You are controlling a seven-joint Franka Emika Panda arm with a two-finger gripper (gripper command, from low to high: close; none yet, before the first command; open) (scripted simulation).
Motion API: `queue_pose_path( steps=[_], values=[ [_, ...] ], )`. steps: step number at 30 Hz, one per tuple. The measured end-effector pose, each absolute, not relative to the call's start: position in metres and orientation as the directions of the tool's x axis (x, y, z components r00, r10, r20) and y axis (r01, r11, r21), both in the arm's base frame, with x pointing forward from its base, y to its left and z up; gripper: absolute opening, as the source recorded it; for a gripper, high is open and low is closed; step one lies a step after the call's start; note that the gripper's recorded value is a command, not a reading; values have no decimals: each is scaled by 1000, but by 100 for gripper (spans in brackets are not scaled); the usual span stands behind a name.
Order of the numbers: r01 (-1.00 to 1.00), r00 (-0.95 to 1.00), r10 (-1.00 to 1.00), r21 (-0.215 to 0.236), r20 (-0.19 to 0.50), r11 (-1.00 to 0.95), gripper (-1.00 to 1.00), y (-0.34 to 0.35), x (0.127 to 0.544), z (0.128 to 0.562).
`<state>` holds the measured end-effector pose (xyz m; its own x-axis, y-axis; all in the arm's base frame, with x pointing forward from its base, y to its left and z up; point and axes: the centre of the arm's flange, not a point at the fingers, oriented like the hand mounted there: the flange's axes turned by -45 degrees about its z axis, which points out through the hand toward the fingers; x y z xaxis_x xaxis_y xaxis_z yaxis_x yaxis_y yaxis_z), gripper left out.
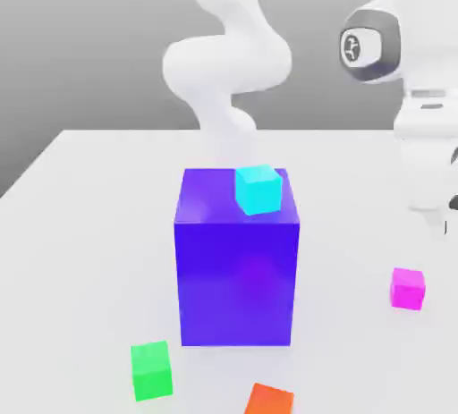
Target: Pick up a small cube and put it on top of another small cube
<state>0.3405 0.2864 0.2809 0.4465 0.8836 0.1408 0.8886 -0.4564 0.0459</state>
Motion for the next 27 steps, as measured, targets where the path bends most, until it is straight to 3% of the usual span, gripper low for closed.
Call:
queue_pose_path(
  steps=[4, 10, 11, 18, 24, 27],
  values=[
    [962, 273, 962, 11, 25, -273, 0, 302, 286, 206],
    [971, 239, 971, 0, 0, -239, 0, 302, 276, 138],
    [971, 239, 971, 0, 0, -239, -100, 302, 275, 130],
    [971, 238, 971, 0, -1, -238, -100, 302, 275, 130],
    [973, 230, 973, 1, 0, -230, -100, 303, 275, 184],
    [951, 309, 951, 5, 1, -309, -100, 280, 314, 197]
  ],
)
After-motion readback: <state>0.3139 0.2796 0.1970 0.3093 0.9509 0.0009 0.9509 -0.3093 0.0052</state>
